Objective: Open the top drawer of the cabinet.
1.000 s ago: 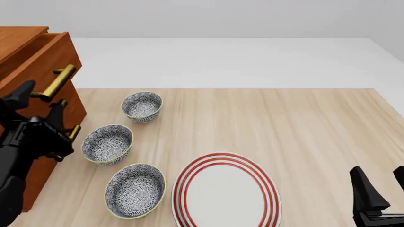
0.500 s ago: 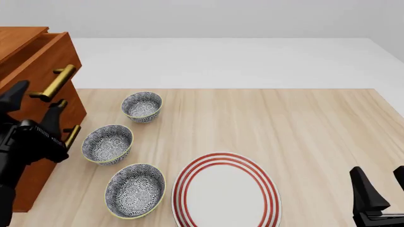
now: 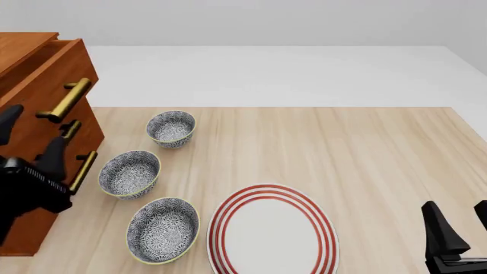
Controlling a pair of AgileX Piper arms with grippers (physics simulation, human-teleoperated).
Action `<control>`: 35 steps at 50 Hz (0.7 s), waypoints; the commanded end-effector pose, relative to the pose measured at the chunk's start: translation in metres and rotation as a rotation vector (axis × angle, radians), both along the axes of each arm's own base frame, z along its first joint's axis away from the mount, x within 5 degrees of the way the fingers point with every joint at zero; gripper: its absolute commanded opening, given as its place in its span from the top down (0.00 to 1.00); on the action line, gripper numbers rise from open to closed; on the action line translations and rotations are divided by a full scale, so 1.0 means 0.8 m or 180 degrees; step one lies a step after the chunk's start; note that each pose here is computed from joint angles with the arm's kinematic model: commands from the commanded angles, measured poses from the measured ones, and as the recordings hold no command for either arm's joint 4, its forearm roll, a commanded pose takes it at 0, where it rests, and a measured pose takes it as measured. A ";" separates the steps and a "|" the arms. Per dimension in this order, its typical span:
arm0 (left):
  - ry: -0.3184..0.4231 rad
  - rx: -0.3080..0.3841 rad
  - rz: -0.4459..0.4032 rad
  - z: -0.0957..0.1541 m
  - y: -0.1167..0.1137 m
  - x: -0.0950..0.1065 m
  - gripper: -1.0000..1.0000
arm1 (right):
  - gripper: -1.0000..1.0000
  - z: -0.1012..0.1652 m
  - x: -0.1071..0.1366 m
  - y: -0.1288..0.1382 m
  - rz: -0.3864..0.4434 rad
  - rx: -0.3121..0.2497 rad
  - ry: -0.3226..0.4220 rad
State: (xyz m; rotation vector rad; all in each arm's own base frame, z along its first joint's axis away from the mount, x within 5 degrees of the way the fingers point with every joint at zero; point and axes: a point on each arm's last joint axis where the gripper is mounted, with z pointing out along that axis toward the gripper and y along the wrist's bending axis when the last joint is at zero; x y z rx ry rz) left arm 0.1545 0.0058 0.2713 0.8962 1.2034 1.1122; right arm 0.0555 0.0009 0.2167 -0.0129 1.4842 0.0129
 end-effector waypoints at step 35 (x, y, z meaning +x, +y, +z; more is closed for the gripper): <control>-0.0060 -0.1804 -0.0724 0.204 -0.019 -0.060 0.00 | 0.00 0.000 0.000 0.000 0.0000 0.0000 0.0000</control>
